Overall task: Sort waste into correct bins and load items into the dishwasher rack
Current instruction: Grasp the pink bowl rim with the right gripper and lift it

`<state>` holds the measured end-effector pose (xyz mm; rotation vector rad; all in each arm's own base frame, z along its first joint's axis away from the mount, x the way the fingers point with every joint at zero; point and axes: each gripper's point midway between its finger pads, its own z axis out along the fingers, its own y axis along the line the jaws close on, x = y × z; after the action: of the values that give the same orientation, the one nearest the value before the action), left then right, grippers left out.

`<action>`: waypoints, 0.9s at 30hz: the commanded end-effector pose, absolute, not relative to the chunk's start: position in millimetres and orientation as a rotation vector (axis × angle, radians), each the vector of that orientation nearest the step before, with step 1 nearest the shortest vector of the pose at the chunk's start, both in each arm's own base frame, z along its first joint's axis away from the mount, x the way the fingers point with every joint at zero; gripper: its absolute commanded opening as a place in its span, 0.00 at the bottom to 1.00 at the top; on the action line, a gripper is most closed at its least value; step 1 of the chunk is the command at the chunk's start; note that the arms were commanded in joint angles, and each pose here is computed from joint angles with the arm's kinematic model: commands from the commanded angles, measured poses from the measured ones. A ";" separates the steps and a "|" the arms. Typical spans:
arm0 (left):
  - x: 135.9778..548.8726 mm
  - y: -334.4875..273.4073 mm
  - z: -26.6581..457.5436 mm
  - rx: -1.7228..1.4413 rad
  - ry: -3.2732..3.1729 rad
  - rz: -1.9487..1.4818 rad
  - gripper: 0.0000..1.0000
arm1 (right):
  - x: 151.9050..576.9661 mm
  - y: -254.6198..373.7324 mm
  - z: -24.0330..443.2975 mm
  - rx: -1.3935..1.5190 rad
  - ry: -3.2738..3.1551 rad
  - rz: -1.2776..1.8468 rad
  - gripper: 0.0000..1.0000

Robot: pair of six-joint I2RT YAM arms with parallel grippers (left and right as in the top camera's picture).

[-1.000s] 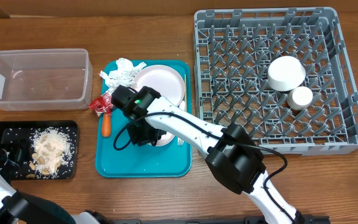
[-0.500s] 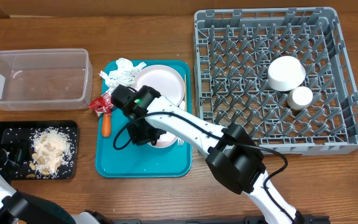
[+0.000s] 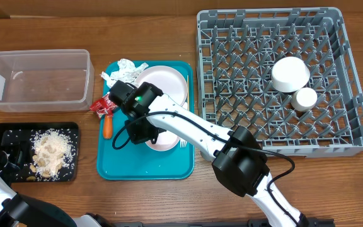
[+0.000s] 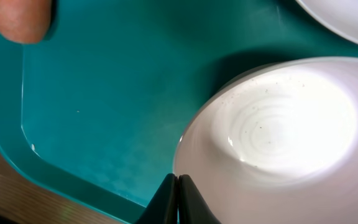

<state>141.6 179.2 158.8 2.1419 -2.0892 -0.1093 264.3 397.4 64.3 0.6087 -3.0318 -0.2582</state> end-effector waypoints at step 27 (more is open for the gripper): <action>143.7 181.1 160.5 2.154 -2.090 -0.107 1.00 | 259.0 398.0 56.1 0.608 -3.053 -0.258 0.04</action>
<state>141.5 179.0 158.8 2.1413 -2.0887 -0.1093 255.2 395.7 39.3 0.5989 -3.0212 -0.2251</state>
